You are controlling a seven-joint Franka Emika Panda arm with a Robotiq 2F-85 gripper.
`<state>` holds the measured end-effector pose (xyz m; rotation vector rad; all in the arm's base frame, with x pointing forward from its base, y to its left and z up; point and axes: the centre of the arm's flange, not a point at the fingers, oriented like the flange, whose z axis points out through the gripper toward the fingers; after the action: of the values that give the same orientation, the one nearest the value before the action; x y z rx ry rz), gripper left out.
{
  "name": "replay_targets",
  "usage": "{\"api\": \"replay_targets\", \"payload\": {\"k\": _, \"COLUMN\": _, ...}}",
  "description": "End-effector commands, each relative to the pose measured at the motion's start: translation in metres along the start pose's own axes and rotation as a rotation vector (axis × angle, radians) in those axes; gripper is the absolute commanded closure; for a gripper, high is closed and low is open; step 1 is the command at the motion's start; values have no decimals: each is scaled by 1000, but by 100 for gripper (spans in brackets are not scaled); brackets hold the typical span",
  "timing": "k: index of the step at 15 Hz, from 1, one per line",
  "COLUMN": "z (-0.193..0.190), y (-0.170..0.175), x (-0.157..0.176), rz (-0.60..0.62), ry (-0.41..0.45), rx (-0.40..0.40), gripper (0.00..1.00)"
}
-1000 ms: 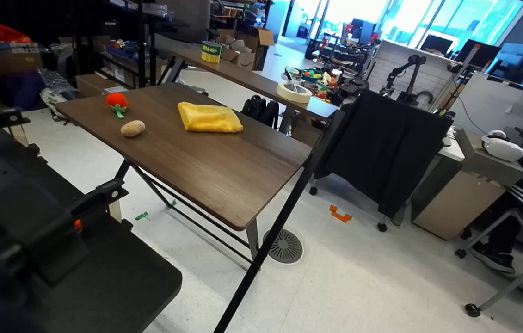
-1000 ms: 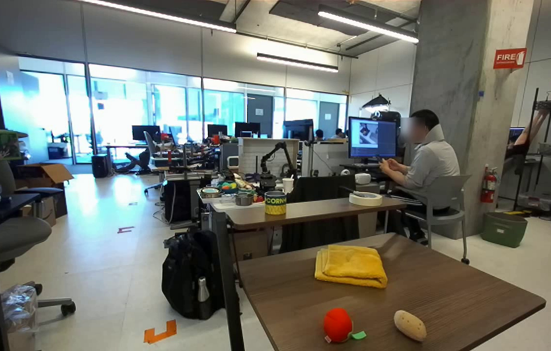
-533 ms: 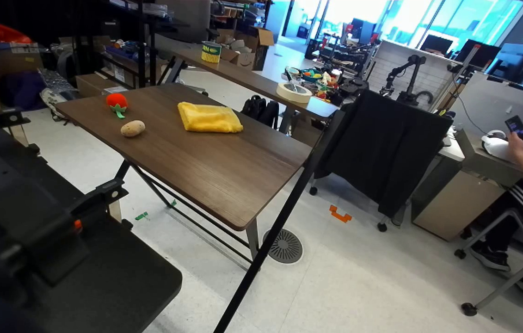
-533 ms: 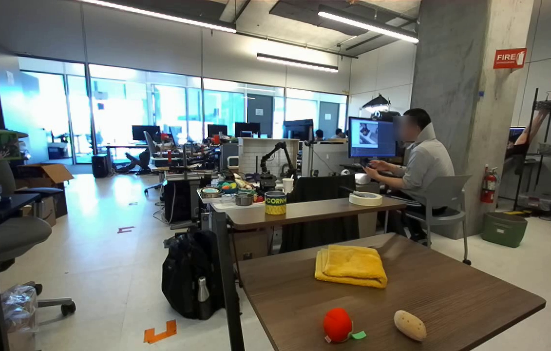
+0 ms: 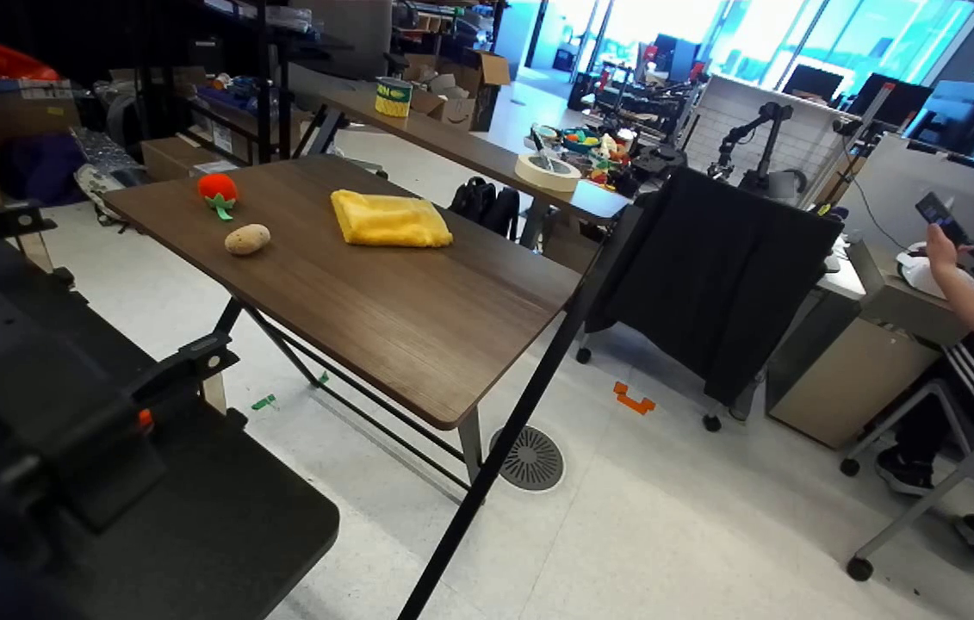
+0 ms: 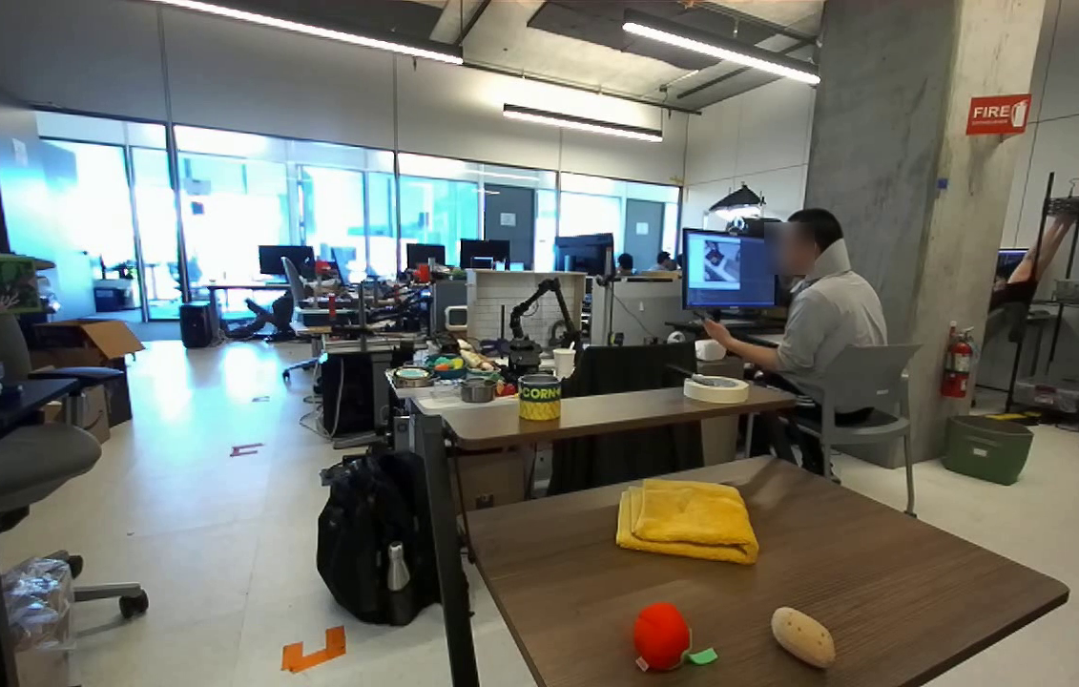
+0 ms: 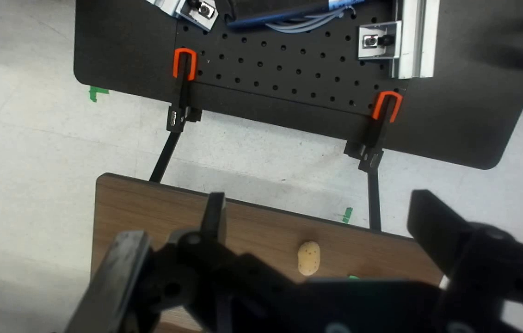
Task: Use the towel to wipe the table
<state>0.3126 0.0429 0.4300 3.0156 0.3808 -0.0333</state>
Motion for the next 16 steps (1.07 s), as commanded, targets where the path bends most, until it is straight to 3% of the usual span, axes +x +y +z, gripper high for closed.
{"api": "replay_targets", "payload": {"k": 1, "z": -8, "y": 5, "x": 33, "rz": 8, "ry": 56, "rx": 103, "gripper": 0}}
{"api": "replay_targets", "payload": {"k": 5, "z": 5, "y": 23, "x": 114, "rz": 179, "ry": 245, "rx": 107, "gripper": 0}}
{"api": "replay_targets", "payload": {"k": 6, "z": 13, "y": 26, "x": 130, "rz": 214, "ry": 253, "rx": 101, "gripper": 0}}
{"api": "replay_targets", "payload": {"k": 8, "z": 39, "y": 32, "x": 158, "rz": 278, "ry": 230, "rx": 83, "gripper": 0}}
{"api": "replay_targets", "payload": {"k": 10, "z": 68, "y": 26, "x": 176, "rz": 277, "ry": 77, "rx": 118, "gripper": 0}}
{"api": "replay_targets", "payload": {"k": 11, "z": 50, "y": 28, "x": 128, "rz": 261, "ry": 169, "rx": 101, "gripper": 0}}
{"api": "replay_targets", "payload": {"k": 13, "z": 75, "y": 25, "x": 147, "rz": 263, "ry": 104, "rx": 108, "gripper": 0}}
{"api": "replay_targets", "payload": {"k": 16, "z": 83, "y": 25, "x": 158, "rz": 265, "ry": 87, "rx": 111, "gripper": 0}}
